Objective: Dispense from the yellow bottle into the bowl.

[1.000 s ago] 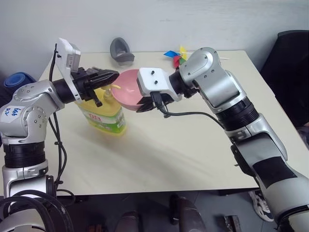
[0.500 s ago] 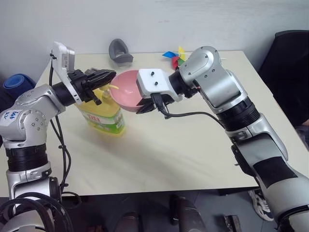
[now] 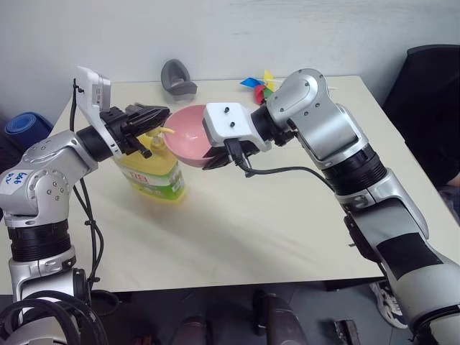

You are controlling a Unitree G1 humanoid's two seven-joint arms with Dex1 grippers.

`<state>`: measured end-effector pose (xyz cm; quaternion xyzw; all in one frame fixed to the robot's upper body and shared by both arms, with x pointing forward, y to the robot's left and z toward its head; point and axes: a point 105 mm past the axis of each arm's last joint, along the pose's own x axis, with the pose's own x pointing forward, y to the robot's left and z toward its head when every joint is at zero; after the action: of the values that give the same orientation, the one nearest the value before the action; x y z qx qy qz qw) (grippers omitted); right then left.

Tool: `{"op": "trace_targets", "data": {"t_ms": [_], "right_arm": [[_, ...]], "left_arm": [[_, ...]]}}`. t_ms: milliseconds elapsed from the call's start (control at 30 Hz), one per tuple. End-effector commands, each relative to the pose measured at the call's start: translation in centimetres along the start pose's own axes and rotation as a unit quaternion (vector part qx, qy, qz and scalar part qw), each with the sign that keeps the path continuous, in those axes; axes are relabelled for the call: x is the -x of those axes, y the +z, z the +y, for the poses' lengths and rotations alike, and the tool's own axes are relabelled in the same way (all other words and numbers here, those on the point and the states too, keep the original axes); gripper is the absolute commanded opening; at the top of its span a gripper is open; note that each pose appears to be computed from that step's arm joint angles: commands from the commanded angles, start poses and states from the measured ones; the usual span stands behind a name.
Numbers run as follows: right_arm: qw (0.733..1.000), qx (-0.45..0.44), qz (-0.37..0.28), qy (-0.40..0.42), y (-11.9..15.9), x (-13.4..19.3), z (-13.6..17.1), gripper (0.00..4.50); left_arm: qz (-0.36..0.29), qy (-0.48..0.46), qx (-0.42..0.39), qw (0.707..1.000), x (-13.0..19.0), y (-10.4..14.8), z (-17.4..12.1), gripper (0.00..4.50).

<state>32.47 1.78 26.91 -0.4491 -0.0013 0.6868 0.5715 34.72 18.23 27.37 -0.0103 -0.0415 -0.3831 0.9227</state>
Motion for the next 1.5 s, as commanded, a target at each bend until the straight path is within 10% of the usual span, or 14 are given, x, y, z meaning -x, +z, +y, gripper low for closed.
{"op": "trace_targets", "data": {"t_ms": [33, 1233, 1500], "right_arm": [[0.999, 0.039, -0.016, -0.005, 2.2, 0.5, -0.2, 0.00], [0.999, 0.038, -0.019, -0.001, 2.3, 0.0, -0.1, 0.00], [0.999, 0.039, -0.016, -0.003, 2.1, 0.1, -0.1, 0.00]], "left_arm": [[0.099, 0.033, 0.046, 0.993, 0.4, -5.9, 1.4, 0.02], [0.166, 0.045, 0.058, 0.983, 1.7, -11.3, 1.8, 0.02], [0.091, 0.031, 0.036, 0.995, 0.9, -5.6, 1.9, 0.02]]}}
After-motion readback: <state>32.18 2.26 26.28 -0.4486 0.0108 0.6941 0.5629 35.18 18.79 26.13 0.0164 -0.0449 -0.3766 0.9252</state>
